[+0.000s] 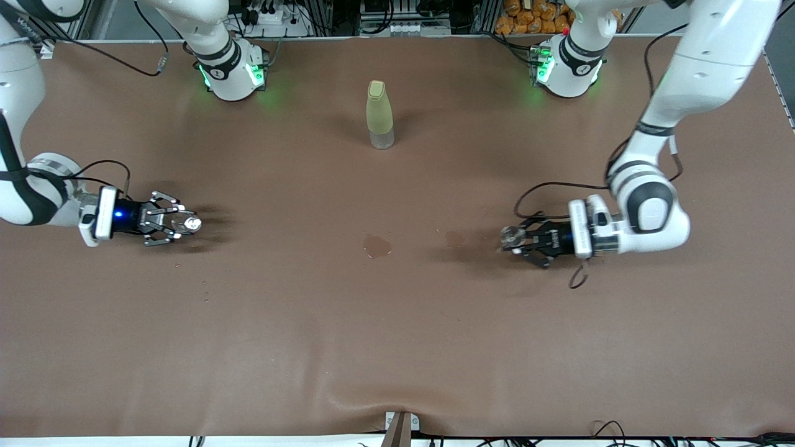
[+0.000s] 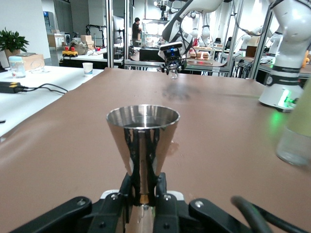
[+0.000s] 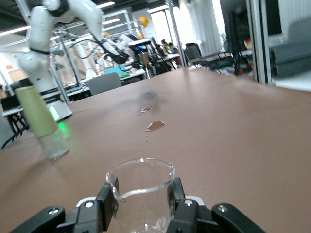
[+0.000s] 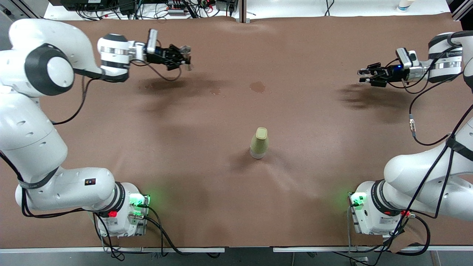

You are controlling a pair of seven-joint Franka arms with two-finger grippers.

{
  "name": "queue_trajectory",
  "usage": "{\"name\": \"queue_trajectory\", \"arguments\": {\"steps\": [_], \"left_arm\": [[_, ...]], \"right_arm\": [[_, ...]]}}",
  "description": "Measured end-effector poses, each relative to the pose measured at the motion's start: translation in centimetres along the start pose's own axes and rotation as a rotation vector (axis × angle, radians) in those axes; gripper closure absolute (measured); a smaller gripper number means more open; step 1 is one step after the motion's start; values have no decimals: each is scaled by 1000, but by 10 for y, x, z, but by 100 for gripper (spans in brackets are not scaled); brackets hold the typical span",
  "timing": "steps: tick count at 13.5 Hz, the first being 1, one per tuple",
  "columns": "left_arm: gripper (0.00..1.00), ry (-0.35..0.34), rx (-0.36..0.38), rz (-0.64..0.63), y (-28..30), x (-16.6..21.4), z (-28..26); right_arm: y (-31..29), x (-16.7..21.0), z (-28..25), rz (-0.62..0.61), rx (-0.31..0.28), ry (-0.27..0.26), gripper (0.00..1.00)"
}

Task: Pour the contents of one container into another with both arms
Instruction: 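Lower the glass cup onto the table and open the right gripper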

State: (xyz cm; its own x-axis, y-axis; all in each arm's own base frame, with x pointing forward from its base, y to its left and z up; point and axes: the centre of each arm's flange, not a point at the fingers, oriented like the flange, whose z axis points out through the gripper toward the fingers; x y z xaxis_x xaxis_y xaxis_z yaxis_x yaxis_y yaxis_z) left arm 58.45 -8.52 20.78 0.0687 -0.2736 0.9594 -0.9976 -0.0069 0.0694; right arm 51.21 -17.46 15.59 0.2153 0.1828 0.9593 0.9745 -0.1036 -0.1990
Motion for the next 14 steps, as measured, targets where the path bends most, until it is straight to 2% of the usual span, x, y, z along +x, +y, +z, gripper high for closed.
{"name": "queue_trajectory", "arguments": {"steps": [2, 6, 11, 14], "left_arm": [[79, 1, -1, -25, 10, -21, -45], [79, -12, 13, -62, 31, -56, -124], [79, -19, 58, -43, 52, -114, -182], [79, -10, 59, -19, 51, -137, -187]], "right_arm": [[4, -9, -9, -53, 16, 14, 50], [-6, -55, -11, -74, 40, 29, 50], [-17, -80, -36, -54, 6, 53, 47], [-15, -74, -31, -65, 30, 80, 18]]}}
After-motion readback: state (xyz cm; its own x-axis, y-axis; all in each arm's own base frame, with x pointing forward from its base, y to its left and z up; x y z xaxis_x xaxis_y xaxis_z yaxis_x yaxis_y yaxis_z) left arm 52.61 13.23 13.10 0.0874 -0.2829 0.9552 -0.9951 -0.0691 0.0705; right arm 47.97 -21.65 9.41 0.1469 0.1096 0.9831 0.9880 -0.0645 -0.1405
